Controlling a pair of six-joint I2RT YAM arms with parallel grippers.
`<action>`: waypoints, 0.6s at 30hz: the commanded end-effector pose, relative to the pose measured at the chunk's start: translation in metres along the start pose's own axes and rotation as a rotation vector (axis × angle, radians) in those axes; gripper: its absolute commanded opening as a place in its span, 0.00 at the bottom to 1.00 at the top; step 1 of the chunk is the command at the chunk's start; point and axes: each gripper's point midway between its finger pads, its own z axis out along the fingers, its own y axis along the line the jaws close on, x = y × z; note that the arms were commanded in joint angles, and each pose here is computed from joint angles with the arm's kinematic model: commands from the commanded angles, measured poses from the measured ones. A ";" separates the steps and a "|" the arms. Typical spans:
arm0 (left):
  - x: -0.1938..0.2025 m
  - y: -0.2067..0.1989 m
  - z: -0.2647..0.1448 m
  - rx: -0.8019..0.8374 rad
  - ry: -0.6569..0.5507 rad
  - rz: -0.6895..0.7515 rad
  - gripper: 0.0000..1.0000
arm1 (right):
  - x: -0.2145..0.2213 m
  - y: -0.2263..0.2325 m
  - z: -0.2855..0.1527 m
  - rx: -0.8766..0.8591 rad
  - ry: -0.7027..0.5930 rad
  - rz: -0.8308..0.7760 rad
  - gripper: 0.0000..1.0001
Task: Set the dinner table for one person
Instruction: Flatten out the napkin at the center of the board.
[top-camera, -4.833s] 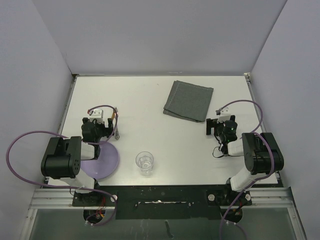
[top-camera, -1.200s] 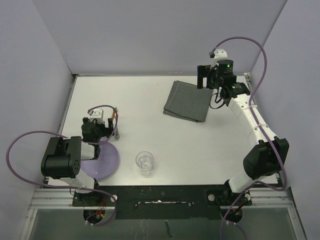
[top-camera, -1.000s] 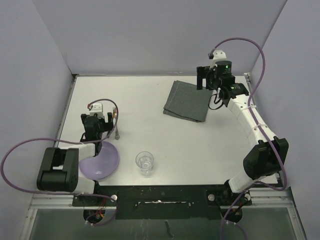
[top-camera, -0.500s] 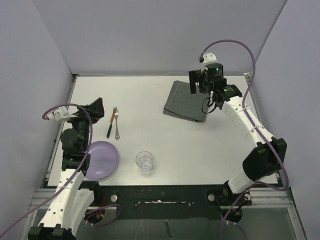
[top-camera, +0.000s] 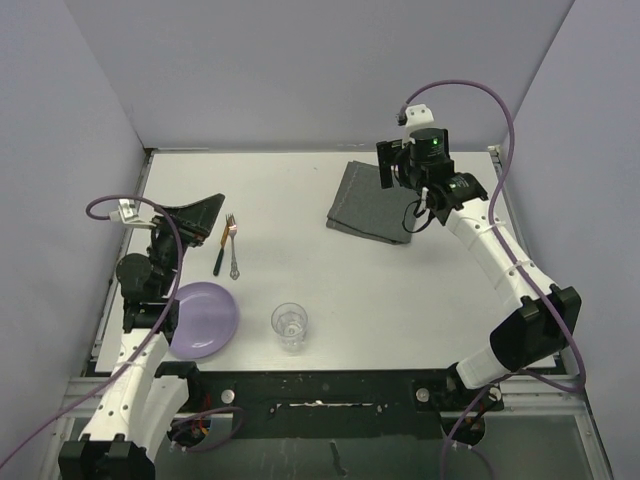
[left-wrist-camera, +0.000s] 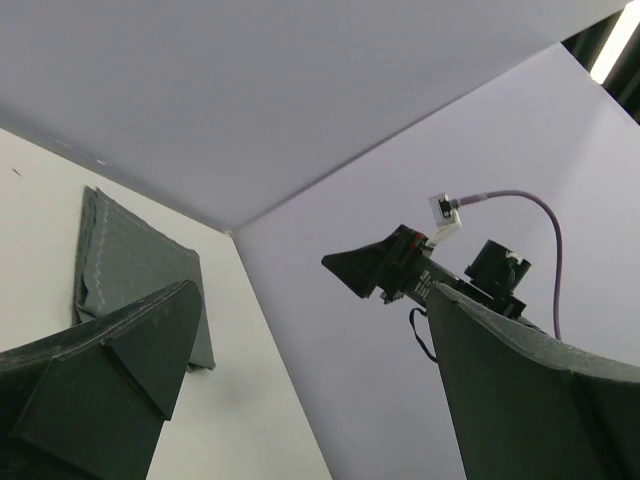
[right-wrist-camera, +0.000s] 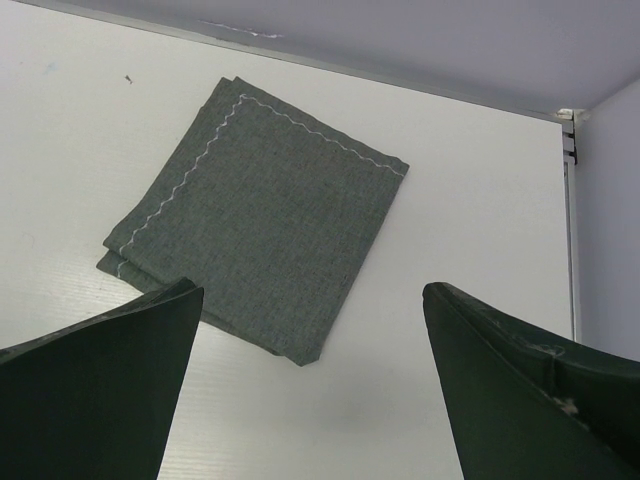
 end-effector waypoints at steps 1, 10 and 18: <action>0.009 -0.056 -0.005 0.267 0.109 -0.059 0.98 | -0.022 -0.007 -0.023 0.025 -0.078 0.009 0.98; 0.009 -0.081 -0.009 0.400 0.104 0.213 0.98 | -0.023 -0.006 -0.019 0.033 -0.078 -0.001 0.98; 0.014 -0.056 0.010 0.235 0.203 0.257 0.98 | -0.032 -0.021 0.038 0.060 0.005 0.015 0.98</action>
